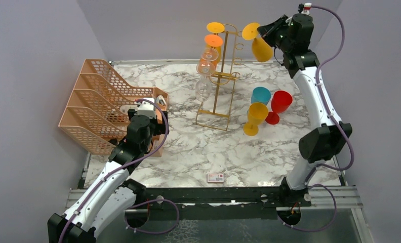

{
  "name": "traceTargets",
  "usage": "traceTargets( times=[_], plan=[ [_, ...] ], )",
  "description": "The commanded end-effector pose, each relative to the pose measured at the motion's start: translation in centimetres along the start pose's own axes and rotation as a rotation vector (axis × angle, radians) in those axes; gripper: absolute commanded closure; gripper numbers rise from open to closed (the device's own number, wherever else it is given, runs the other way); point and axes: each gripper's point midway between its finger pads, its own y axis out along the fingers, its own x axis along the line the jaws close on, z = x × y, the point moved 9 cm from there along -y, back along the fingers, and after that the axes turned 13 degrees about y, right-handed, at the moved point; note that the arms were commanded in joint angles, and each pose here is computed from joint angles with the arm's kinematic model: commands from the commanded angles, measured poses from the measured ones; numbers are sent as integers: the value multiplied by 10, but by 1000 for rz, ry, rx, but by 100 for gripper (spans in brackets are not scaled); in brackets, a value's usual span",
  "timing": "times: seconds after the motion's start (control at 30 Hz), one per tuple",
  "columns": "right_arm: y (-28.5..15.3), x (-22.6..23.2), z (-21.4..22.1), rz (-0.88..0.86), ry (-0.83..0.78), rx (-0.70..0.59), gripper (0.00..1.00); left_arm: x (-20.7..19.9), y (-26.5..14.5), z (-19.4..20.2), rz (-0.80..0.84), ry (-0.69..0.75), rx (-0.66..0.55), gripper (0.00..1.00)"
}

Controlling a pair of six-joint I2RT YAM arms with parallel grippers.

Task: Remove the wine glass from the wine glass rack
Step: Pick up the wine glass from the wine rack, then place the wine glass at the center of the board.

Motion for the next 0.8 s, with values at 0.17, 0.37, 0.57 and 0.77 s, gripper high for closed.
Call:
traceTargets(
  times=[0.17, 0.37, 0.57, 0.77],
  plan=[
    [-98, 24, -1, -159, -87, -17, 99, 4, -4, -9, -12, -13, -31, 1],
    [-163, 17, 31, -289, -80, 150, 99, 3, -5, -10, 0, -22, -36, 1],
    [-214, 8, 57, -397, -94, 330, 99, 1, -7, -12, 27, -27, -43, 1],
    [-252, -1, 82, -521, -97, 540, 99, -1, -13, -19, 56, -85, -69, 1]
  ],
)
